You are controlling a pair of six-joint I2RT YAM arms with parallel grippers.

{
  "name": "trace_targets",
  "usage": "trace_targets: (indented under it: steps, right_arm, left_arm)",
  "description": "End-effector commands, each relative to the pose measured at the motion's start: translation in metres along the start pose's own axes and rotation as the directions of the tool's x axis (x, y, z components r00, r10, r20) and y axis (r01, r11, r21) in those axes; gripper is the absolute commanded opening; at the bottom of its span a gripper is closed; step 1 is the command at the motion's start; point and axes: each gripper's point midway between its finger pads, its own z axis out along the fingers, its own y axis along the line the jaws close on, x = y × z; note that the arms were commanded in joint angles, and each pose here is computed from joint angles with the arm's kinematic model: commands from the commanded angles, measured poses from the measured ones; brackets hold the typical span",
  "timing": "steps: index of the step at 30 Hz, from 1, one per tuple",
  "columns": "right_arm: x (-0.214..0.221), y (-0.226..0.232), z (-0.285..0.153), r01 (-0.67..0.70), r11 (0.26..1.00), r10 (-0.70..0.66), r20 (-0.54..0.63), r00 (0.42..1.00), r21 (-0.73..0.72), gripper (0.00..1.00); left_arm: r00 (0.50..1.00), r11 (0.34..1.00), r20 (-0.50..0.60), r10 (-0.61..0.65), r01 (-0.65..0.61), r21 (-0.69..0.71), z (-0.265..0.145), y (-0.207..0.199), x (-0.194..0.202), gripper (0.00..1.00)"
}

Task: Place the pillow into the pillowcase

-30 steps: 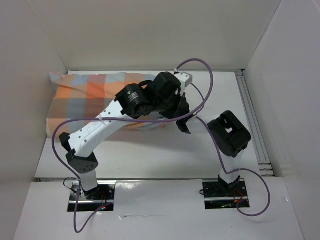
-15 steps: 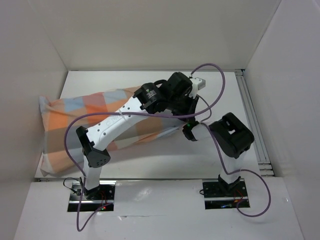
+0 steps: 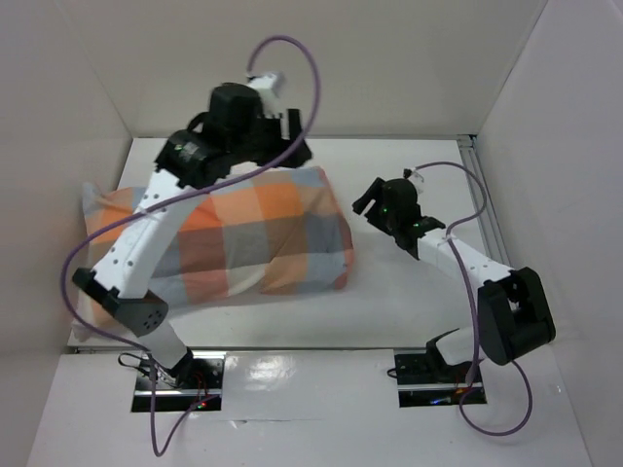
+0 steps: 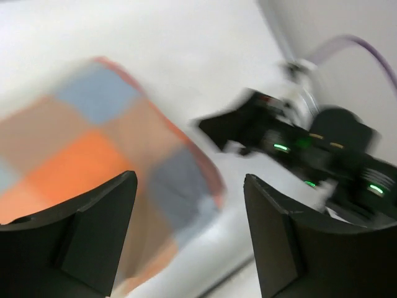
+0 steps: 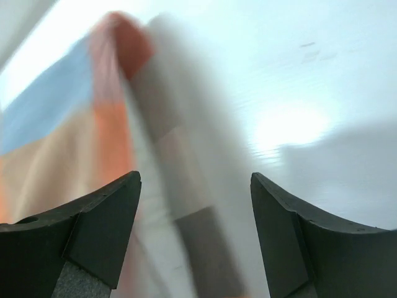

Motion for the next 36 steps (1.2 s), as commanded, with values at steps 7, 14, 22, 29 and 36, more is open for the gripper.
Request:
trace_targets:
  steps: [7,14,22,29,36]
  right_arm:
    - [-0.033,0.004,-0.03,0.179,0.977,-0.182,-0.017,0.983,-0.117,0.9]
    - [0.01,0.122,-0.051,0.432,0.779,-0.499,-0.032,0.866,-0.455,1.0]
    - [0.101,0.157,0.007,0.408,0.682,-0.644,-0.236,0.727,-0.607,0.88]
    - [0.073,0.13,0.034,0.426,0.832,-0.518,-0.222,0.826,-0.356,0.0]
    - [-0.053,0.065,-0.008,0.267,0.959,-0.266,0.025,0.964,-0.095,0.0]
  left_arm:
    - [0.968,0.861,0.239,-0.073,0.182,-0.475,-0.108,0.165,-0.013,0.79]
    - [0.911,0.592,0.279,-0.304,0.41,-0.694,-0.159,0.27,0.102,0.84]
    - [0.864,0.605,0.252,-0.436,0.489,-0.629,-0.132,0.299,0.154,0.78]
    - [0.873,0.673,0.227,-0.431,0.479,-0.564,-0.119,0.292,0.141,0.75]
    - [0.901,0.821,0.267,-0.341,0.424,-0.382,-0.14,0.238,0.072,0.81]
